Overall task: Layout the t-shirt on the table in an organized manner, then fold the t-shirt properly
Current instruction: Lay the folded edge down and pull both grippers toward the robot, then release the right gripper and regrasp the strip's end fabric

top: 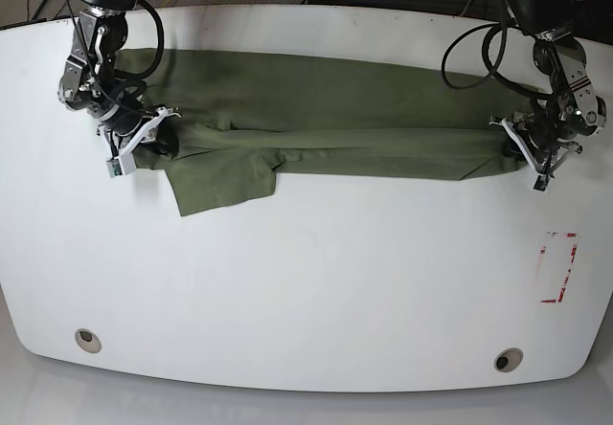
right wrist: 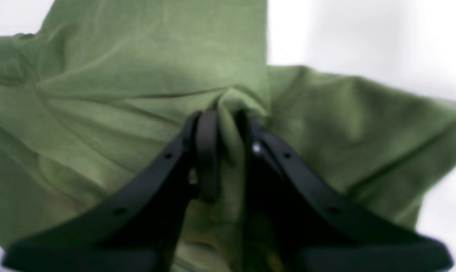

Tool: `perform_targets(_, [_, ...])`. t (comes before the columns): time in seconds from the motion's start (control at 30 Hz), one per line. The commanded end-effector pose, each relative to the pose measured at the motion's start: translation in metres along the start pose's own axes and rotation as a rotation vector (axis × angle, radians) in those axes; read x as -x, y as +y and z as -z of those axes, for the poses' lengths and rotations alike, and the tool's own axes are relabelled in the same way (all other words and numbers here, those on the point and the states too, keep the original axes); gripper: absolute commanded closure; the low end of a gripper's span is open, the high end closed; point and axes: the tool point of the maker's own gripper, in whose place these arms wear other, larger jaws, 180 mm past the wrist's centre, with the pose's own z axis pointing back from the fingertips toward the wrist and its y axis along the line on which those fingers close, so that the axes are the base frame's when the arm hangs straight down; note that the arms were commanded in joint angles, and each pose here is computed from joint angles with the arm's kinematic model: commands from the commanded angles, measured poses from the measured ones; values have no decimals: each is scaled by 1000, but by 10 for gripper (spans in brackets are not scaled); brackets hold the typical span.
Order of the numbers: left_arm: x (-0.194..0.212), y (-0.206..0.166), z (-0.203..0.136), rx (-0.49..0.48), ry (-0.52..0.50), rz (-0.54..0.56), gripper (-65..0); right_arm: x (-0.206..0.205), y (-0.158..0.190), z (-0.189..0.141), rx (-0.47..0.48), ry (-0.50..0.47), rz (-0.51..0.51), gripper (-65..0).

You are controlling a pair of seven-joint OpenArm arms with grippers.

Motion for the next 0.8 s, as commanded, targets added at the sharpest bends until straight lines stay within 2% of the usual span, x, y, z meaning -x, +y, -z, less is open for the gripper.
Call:
perform_targets(0.0, [19, 6, -1, -26, 94, 20, -88, -19, -12, -3, 47, -15, -44, -171])
perform_targets(0.1, [19, 6, -1, -26, 94, 20, -88, -27, -16, -1, 77, -10, -81, -205])
perform_targets(0.33, [18, 6, -2, -26, 88, 17, -89, -45, -10, 3, 100, -28, -138, -208])
perform_targets(0.57, [15, 30, -22, -102, 76, -23, -101, -71, 1, -15, 131, -38, -225, -217])
perform_targets(0.63, [10, 36, -28, -121, 70, -27, -132, -76, 4, -19, 138, -41, -243, -255])
perform_targets(0.77, [-6, 47, -40, -162, 42, -28, -236, -91, 11, -27, 147, -78, -280, -385])
